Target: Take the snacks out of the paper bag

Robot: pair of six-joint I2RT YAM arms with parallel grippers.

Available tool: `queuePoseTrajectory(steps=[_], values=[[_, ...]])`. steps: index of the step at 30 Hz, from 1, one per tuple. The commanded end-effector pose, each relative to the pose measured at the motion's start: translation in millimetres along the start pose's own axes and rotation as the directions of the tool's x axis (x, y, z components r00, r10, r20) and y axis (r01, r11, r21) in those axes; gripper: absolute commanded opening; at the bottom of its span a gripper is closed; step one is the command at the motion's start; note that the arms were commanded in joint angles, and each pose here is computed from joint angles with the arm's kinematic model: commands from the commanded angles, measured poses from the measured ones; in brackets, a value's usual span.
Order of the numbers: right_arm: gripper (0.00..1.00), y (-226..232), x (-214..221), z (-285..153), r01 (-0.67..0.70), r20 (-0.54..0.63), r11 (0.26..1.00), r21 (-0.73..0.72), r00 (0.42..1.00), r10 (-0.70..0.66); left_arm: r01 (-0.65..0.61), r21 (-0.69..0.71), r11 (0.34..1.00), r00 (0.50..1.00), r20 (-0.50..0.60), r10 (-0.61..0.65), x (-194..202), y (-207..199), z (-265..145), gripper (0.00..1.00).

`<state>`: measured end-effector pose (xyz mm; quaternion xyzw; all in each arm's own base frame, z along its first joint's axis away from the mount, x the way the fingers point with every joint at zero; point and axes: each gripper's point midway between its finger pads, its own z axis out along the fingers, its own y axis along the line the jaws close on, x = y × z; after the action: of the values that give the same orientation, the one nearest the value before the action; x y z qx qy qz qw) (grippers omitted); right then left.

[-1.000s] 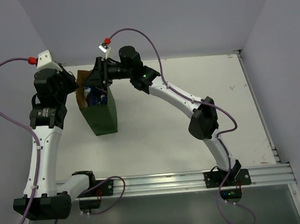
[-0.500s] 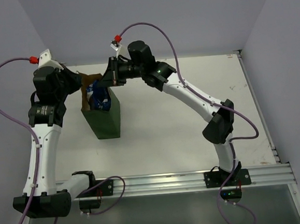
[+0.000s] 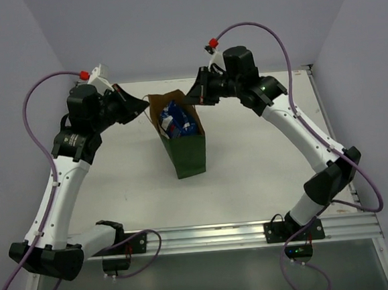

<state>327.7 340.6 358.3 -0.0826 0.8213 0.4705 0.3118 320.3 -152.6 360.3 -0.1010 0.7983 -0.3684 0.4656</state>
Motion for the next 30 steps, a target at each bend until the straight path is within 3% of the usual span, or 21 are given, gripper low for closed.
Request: queuePoseTrajectory(steps=[1,3,5,6,7,9,10,11,12,14,17,20,24,30], values=[[0.00,9.0,5.8,-37.8,0.089,0.042,0.996,-0.008,0.995,-0.088,0.018,0.147,0.989,1.000,-0.013,-0.016,3.7,-39.9,4.4,0.00],[0.00,0.0,13.5,-42.7,0.073,0.025,0.997,0.012,0.997,-0.073,0.019,0.173,0.985,0.999,-0.036,-0.013,11.8,-46.8,4.2,0.00],[0.08,-1.3,15.4,-49.3,0.088,0.024,0.996,0.028,0.996,-0.089,0.026,0.180,0.983,0.998,-0.062,-0.015,19.7,-45.2,3.9,0.00],[0.17,-5.0,20.6,-53.1,0.080,0.005,0.995,0.054,0.997,-0.081,0.029,0.181,0.983,0.997,-0.073,-0.016,23.8,-43.2,5.0,0.01],[0.38,-9.9,21.0,-56.0,0.086,0.004,0.993,0.083,0.996,-0.086,0.028,0.193,0.981,0.996,-0.086,-0.011,27.0,-44.2,4.3,0.01],[0.55,-24.7,23.1,-66.1,0.080,0.010,0.980,0.182,0.996,-0.083,0.027,0.217,0.976,0.995,-0.103,-0.005,31.1,-46.8,4.2,0.03],[0.72,-29.5,23.9,-71.2,0.088,0.010,0.973,0.215,0.996,-0.092,0.026,0.224,0.974,0.994,-0.106,-0.002,31.4,-47.6,4.5,0.03],[0.81,-33.2,23.2,-76.6,0.091,0.016,0.965,0.247,0.995,-0.098,0.025,0.231,0.973,0.994,-0.111,0.001,32.1,-48.5,5.2,0.03],[0.83,-44.8,25.0,-84.6,0.089,0.008,0.944,0.318,0.995,-0.097,0.023,0.243,0.970,0.993,-0.116,0.006,32.2,-50.8,5.0,0.04],[0.96,-56.6,23.9,-95.8,0.112,0.002,0.910,0.398,0.992,-0.123,0.028,0.250,0.968,0.992,-0.126,0.003,33.2,-52.6,6.0,0.04],[0.99,-73.8,19.4,-126.0,0.160,-0.012,0.828,0.538,0.983,-0.183,0.026,0.272,0.962,0.992,-0.126,0.009,29.8,-59.6,3.9,0.04],[0.99,-60.7,5.3,-159.6,0.151,0.063,0.801,0.580,0.972,-0.228,0.020,0.269,0.963,0.993,-0.118,0.013,26.4,-61.7,1.2,0.04],[0.99,1.0,-14.8,-187.9,0.196,0.170,0.848,0.493,0.934,-0.315,0.042,0.237,0.971,0.993,-0.118,-0.014,27.6,-56.6,0.0,0.03],[0.92,59.6,0.8,-151.2,0.286,0.085,0.909,0.303,0.942,-0.325,0.029,0.171,0.985,0.996,-0.087,-0.014,25.5,-44.7,-3.1,0.03]])
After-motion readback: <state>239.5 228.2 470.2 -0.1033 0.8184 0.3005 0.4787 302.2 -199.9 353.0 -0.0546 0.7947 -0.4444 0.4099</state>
